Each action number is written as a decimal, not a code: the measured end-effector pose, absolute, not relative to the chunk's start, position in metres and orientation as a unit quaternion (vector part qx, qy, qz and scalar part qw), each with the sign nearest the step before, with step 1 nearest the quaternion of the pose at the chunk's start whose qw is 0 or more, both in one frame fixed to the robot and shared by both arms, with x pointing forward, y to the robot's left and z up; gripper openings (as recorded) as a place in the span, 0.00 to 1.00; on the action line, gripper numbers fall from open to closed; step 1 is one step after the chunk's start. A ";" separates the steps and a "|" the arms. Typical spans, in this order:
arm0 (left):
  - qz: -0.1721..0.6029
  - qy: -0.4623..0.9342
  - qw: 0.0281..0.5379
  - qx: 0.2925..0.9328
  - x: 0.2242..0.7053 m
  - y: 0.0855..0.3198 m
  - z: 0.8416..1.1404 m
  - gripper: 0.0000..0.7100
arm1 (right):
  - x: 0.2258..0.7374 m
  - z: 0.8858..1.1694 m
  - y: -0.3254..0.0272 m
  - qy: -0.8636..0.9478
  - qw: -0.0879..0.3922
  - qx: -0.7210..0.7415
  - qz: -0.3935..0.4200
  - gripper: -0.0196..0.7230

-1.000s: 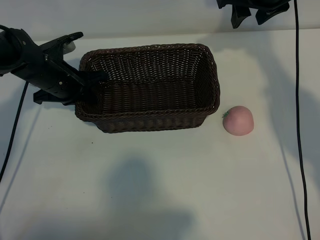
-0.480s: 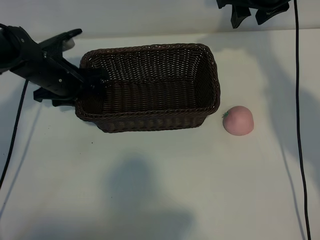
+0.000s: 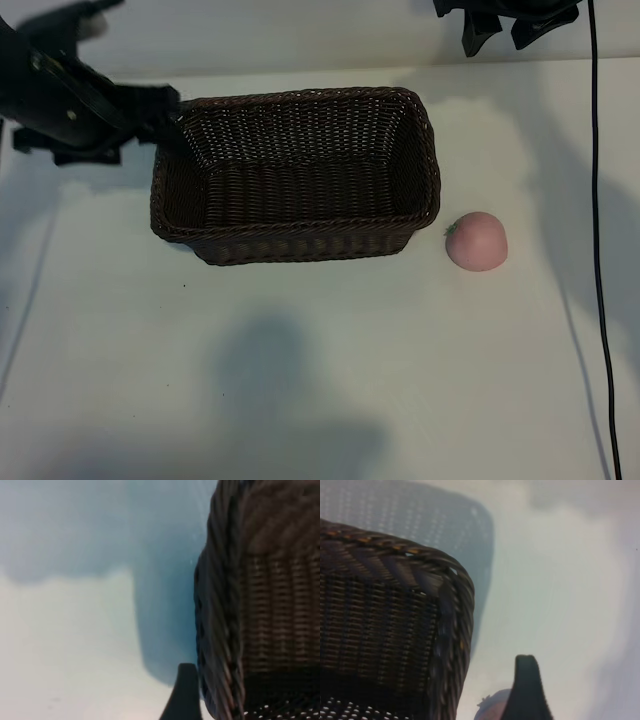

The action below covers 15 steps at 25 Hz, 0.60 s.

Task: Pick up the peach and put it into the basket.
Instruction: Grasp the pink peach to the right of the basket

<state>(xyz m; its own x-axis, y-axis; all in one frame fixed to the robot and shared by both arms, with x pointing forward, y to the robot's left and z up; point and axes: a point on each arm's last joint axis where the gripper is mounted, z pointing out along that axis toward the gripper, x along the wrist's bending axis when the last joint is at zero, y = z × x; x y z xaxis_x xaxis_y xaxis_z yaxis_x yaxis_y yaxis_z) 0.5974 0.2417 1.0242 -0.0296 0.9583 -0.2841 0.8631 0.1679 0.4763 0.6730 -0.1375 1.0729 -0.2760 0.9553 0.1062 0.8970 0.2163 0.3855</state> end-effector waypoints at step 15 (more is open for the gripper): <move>0.131 0.713 0.235 0.648 0.579 0.255 1.054 0.85 | 0.673 1.073 -0.137 0.776 0.076 0.597 0.190 0.72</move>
<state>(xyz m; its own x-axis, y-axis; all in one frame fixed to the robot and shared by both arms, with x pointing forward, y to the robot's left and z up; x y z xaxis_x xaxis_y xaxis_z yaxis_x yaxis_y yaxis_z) 0.5792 0.2546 1.0545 -0.0510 0.9849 -0.1652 0.8616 0.1271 0.4914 0.6729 -0.1373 1.0729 -0.2761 0.9550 0.1087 0.8973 0.2156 0.3852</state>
